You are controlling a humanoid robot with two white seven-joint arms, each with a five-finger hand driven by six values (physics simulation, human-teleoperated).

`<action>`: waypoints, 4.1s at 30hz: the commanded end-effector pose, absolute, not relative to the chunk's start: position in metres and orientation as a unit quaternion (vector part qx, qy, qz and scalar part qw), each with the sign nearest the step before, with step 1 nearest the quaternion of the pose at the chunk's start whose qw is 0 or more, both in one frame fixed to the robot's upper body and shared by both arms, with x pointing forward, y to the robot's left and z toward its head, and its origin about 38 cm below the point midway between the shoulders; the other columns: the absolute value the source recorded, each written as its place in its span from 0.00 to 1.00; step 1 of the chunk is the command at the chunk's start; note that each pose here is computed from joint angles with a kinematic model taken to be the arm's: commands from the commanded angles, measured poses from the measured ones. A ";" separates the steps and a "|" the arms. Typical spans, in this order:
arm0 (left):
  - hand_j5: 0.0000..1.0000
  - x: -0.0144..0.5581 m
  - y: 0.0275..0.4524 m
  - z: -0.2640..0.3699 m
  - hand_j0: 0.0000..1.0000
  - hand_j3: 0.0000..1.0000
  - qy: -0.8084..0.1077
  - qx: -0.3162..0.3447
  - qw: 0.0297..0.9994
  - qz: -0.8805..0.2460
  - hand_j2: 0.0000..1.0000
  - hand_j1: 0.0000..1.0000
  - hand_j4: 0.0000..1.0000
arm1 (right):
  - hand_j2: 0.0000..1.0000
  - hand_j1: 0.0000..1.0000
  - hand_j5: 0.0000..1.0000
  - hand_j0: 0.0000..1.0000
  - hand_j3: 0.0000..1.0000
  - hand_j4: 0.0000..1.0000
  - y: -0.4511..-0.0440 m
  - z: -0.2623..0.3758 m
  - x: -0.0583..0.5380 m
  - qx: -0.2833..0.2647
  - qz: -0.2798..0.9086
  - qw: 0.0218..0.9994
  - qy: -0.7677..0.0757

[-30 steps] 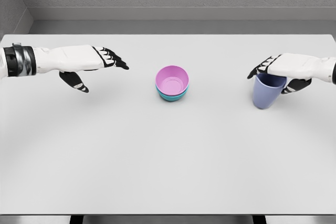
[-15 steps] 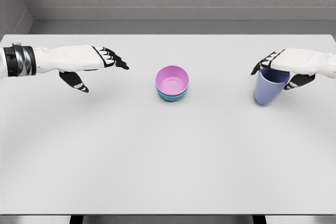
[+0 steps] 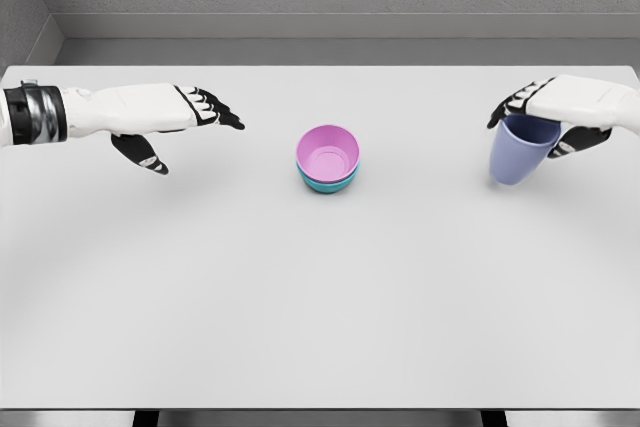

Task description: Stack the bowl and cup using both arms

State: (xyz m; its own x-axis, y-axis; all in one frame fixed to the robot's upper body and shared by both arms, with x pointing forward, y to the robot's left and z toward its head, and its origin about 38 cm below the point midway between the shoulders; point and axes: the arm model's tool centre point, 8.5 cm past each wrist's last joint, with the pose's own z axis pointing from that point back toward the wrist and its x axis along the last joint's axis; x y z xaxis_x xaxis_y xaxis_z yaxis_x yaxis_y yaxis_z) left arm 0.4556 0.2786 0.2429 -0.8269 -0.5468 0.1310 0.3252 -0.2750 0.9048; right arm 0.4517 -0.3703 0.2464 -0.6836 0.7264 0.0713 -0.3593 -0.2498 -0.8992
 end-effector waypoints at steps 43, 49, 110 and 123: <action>1.00 0.456 0.279 0.244 1.00 1.00 -0.538 0.103 0.277 -0.789 1.00 1.00 1.00 | 0.69 0.69 0.69 0.69 0.69 0.69 -0.344 0.281 0.470 -0.191 0.753 0.322 -0.541; 1.00 0.456 0.279 0.244 1.00 1.00 -0.538 0.103 0.277 -0.789 1.00 1.00 1.00 | 0.69 0.69 0.69 0.69 0.69 0.69 -0.337 0.286 0.473 -0.191 0.751 0.315 -0.548; 1.00 0.456 0.281 0.246 1.00 1.00 -0.540 0.105 0.278 -0.787 1.00 1.00 1.00 | 0.70 0.70 0.70 0.70 0.70 0.70 -0.172 0.304 0.491 -0.108 0.775 0.181 -0.597; 1.00 0.456 0.287 0.247 1.00 1.00 -0.538 0.111 0.283 -0.786 1.00 1.00 1.00 | 0.71 0.71 0.71 0.71 0.71 0.71 -0.159 0.298 0.488 -0.096 0.780 0.171 -0.594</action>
